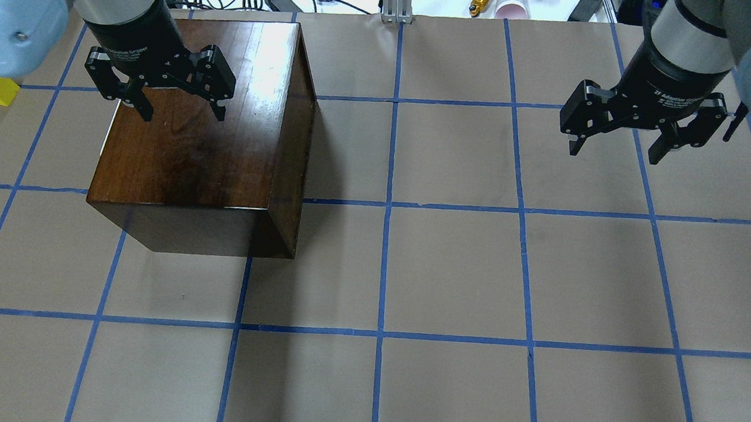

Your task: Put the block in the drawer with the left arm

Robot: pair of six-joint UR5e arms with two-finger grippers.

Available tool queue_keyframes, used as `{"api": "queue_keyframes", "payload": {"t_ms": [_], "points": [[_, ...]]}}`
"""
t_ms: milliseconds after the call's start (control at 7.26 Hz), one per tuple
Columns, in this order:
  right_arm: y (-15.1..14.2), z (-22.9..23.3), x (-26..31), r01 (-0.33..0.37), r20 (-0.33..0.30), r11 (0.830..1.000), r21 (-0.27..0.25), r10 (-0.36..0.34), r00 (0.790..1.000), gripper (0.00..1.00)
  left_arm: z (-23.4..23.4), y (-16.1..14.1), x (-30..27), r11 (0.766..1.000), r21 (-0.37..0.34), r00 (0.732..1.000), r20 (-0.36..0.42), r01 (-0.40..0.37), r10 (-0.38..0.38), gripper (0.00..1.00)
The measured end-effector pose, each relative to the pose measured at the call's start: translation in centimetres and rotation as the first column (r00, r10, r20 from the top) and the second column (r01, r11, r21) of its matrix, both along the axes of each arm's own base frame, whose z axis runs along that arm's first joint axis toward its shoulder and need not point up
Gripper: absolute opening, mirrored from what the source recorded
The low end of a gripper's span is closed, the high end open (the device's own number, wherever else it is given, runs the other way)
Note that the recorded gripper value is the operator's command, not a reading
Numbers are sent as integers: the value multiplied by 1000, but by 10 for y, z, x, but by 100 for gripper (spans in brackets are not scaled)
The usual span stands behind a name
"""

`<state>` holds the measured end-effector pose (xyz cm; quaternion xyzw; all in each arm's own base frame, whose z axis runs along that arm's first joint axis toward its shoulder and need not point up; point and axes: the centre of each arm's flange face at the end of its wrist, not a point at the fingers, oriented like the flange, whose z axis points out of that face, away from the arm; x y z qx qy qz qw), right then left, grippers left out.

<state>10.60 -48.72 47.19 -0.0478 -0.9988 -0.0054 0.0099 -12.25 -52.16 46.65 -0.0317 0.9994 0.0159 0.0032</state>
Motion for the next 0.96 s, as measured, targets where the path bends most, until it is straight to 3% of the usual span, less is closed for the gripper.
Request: {"api": "queue_keyframes", "payload": {"t_ms": [964], "points": [[0, 0, 0, 0, 0, 1000, 0, 0, 1000, 100, 7, 9, -2, 1000, 6, 1000, -3, 2, -2, 100]]}}
